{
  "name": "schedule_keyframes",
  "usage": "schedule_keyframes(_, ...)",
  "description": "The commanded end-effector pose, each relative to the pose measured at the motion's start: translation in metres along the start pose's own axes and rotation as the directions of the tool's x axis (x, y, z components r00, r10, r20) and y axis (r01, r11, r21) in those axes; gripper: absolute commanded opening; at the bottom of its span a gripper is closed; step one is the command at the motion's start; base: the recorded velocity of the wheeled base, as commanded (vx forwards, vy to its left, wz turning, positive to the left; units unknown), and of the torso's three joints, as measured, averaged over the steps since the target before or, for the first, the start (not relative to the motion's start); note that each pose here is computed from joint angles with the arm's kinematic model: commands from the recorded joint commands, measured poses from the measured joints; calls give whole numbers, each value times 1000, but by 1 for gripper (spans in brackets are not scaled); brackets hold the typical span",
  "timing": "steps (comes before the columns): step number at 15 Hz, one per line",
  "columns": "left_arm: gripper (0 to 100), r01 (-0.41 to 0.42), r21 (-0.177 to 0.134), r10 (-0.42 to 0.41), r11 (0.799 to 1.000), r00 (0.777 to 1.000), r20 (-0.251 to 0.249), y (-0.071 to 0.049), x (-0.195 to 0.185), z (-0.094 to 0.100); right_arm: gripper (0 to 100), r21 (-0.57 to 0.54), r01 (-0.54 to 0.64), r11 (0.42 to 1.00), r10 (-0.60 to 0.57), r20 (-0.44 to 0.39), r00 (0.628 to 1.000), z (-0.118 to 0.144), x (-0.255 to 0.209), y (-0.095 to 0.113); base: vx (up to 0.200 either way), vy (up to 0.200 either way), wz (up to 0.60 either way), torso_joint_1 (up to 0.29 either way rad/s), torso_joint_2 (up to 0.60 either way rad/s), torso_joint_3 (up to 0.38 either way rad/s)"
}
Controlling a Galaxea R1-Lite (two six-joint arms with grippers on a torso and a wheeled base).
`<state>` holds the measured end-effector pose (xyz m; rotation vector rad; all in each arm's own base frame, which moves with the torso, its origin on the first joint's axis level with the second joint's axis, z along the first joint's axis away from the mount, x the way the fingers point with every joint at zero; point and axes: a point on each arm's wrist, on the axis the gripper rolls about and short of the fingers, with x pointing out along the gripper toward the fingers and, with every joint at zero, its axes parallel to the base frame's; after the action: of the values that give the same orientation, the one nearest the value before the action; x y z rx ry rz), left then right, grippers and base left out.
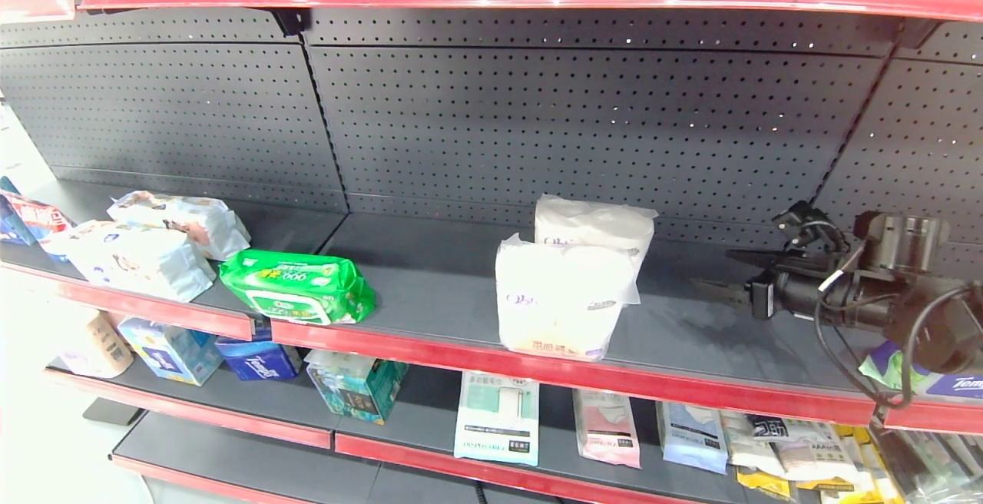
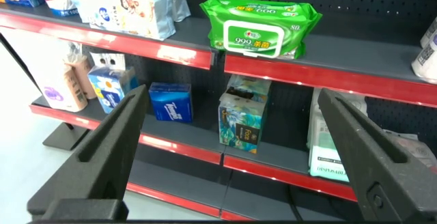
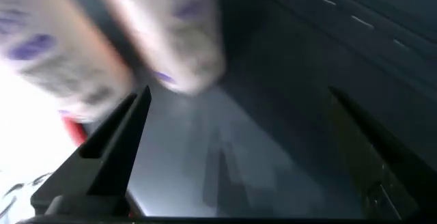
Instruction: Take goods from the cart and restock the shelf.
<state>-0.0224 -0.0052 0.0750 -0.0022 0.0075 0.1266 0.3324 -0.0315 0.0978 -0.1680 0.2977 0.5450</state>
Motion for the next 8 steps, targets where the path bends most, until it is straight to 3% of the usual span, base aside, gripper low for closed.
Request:
schedule_keyframes(1, 100, -1, 0, 1, 1000, 1000, 0, 0, 0, 0, 100, 53, 342, 938, -342, -13, 940, 28, -68, 39, 0, 0, 0, 0, 0, 0)
schedule_keyframes(3, 100, -1, 0, 1, 1000, 1000, 0, 0, 0, 0, 100, 115, 460, 880, -458, -42, 888, 30, -107, 85, 0, 0, 0, 0, 0, 0)
schedule_keyframes(5, 100, -1, 0, 1, 1000, 1000, 0, 0, 0, 0, 100, 150, 439, 886, -440, -27, 898, 12, -157, 128, 0, 0, 0, 0, 0, 0)
schedule_keyframes(8, 100, -1, 0, 1, 1000, 1000, 0, 0, 0, 0, 100, 152, 462, 874, -463, -25, 886, -15, -197, 156, 0, 0, 0, 0, 0, 0)
